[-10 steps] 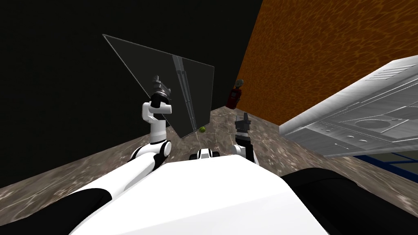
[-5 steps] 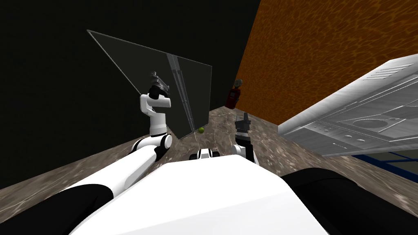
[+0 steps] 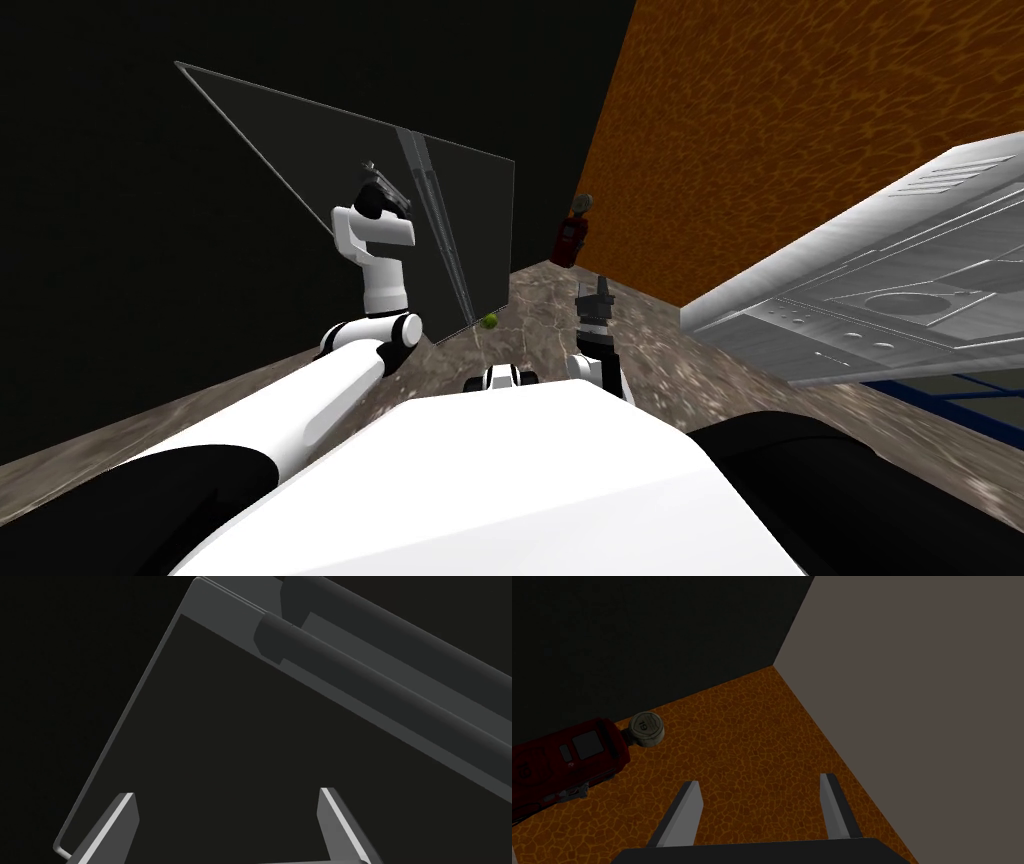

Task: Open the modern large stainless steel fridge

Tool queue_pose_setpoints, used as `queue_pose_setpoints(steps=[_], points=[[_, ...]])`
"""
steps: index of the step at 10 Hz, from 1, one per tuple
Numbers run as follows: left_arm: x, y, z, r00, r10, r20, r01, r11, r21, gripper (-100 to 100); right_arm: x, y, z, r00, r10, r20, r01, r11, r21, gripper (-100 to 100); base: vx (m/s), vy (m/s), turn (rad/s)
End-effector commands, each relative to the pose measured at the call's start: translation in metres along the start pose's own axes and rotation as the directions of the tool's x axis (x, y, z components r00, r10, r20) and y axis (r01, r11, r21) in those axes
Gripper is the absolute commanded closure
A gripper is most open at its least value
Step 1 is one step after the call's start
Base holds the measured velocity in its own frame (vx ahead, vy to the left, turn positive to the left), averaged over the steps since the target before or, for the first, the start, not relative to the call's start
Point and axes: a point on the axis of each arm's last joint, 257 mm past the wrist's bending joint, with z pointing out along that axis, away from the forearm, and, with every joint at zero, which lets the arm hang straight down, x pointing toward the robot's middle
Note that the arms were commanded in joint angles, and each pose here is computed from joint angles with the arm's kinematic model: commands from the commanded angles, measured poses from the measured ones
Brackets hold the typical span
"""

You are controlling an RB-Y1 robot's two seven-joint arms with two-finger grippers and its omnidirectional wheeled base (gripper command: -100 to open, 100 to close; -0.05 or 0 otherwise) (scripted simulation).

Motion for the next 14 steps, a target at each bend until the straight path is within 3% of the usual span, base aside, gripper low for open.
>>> queue_pose_setpoints(steps=[1,2,3,4,5,6,7,9,10,12,13,14], points=[[0.004,-0.012,0.011,0.9987,-0.042,0.028,0.043,0.9990,-0.014,-100,0.000,0.000,0.000,1.000,0.000,0.000,0.000,1.000,0.000,0,0.044,-0.062,-0.001],[-0.003,-0.011,0.018,0.9956,-0.067,0.066,0.069,0.9968,-0.039,-100,0.000,0.000,0.000,1.000,0.000,0.000,0.000,1.000,0.000,0,0.071,-0.052,-0.009],[0.003,-0.017,0.019,0.9957,-0.073,0.058,0.075,0.9967,-0.032,-100,0.000,0.000,0.000,1.000,0.000,0.000,0.000,1.000,0.000,0,0.060,-0.044,-0.002],[-0.002,-0.018,0.025,0.9910,-0.097,0.092,0.102,0.9934,-0.051,-100,0.000,0.000,0.000,1.000,0.000,0.000,0.000,1.000,0.000,0,0.058,-0.060,-0.004],[0.003,-0.021,0.026,0.9910,-0.102,0.087,0.106,0.9931,-0.050,-100,0.000,0.000,0.000,1.000,0.000,0.000,0.000,1.000,0.000,0,0.046,-0.051,0.001],[-0.001,-0.022,0.031,0.9849,-0.125,0.120,0.134,0.9885,-0.069,-100,0.000,0.000,0.000,1.000,0.000,0.000,0.000,1.000,0.000,0,0.050,-0.060,-0.004],[0.002,-0.025,0.032,0.9849,-0.129,0.116,0.137,0.9883,-0.068,-100,0.000,0.000,0.000,1.000,0.000,0.000,0.000,1.000,0.000,0,0.044,-0.049,0.002],[-0.002,-0.027,0.040,0.9697,-0.172,0.173,0.191,0.9765,-0.099,-100,0.000,0.000,0.000,1.000,0.000,0.000,0.000,1.000,0.000,0,0.073,-0.064,0.000],[0.002,-0.029,0.041,0.9696,-0.176,0.170,0.195,0.9756,-0.102,-100,0.000,0.000,0.000,1.000,0.000,0.000,0.000,1.000,0.000,0,0.072,-0.058,0.007],[0.002,-0.033,0.046,0.9526,-0.215,0.215,0.245,0.9610,-0.127,-100,0.000,0.000,0.000,1.000,0.000,0.000,0.000,1.000,0.000,0,0.071,-0.053,0.003],[0.002,-0.030,0.047,0.9523,-0.213,0.219,0.245,0.9602,-0.134,-100,0.000,0.000,0.000,1.000,0.000,0.000,0.000,1.000,0.000,0,0.066,-0.045,0.006],[0.002,-0.030,0.049,0.9435,-0.228,0.241,0.268,0.9520,-0.149,-100,0.000,0.000,0.000,1.000,0.000,0.000,0.000,1.000,0.000,0,0.064,-0.035,0.004]])
